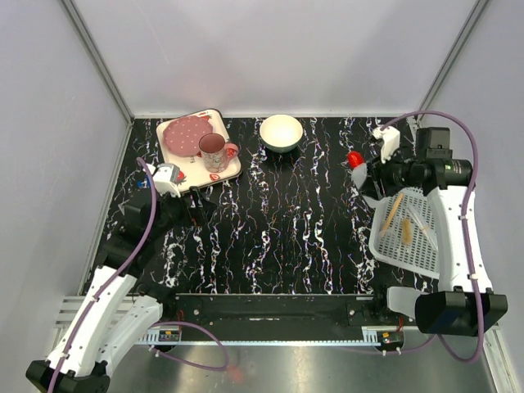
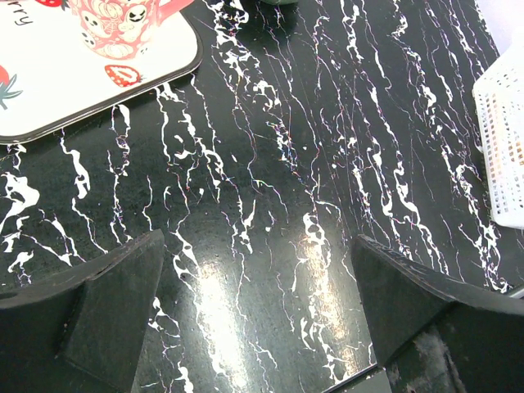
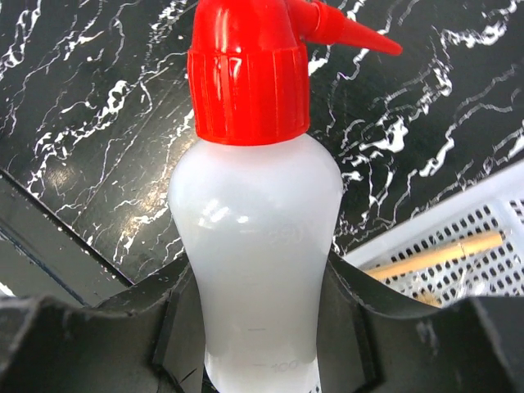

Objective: Organize the chemistry lab equipment

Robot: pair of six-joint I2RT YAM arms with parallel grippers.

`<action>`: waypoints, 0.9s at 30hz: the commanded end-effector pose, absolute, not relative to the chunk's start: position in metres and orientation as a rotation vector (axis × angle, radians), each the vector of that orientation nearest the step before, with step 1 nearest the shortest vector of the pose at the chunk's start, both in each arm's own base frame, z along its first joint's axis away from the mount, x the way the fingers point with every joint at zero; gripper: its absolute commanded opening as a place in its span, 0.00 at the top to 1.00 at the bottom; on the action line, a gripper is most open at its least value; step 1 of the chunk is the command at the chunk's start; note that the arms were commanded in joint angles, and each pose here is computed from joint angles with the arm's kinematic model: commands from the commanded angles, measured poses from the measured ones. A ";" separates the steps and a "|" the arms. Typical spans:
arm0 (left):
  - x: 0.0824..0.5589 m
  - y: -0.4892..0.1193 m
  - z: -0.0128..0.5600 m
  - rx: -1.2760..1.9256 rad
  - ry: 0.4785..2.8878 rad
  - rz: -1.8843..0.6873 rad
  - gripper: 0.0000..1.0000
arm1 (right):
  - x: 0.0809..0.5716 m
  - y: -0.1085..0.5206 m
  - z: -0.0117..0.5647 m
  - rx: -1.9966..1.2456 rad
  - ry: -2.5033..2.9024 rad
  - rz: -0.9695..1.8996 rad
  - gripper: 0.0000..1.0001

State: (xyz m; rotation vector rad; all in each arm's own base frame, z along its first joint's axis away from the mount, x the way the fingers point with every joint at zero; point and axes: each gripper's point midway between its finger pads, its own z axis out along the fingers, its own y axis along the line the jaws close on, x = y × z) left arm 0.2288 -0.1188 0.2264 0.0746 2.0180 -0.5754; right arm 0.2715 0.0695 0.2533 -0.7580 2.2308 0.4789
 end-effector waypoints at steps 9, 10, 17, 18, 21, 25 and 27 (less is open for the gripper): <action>0.231 -0.122 0.246 0.099 1.936 -0.600 0.01 | 0.270 0.017 0.245 -0.519 2.266 0.361 0.75; 0.231 -0.122 0.246 0.099 1.935 -0.600 0.01 | 0.269 0.012 0.241 -0.503 2.276 0.352 0.76; 0.231 -0.122 0.246 0.100 1.932 -0.602 0.01 | 0.265 -0.037 0.216 -0.321 2.345 0.298 0.75; 0.230 -0.122 0.248 0.099 1.926 -0.602 0.01 | 0.264 -0.042 0.212 -0.309 2.352 0.296 0.75; 0.230 -0.122 0.247 0.100 1.929 -0.603 0.01 | 0.262 -0.060 0.195 -0.248 2.388 0.289 0.72; 0.230 -0.122 0.247 0.101 1.930 -0.602 0.01 | 0.258 -0.080 0.176 -0.173 2.429 0.292 0.64; 0.230 -0.122 0.247 0.100 1.930 -0.603 0.01 | 0.258 -0.088 0.167 -0.153 2.453 0.295 0.53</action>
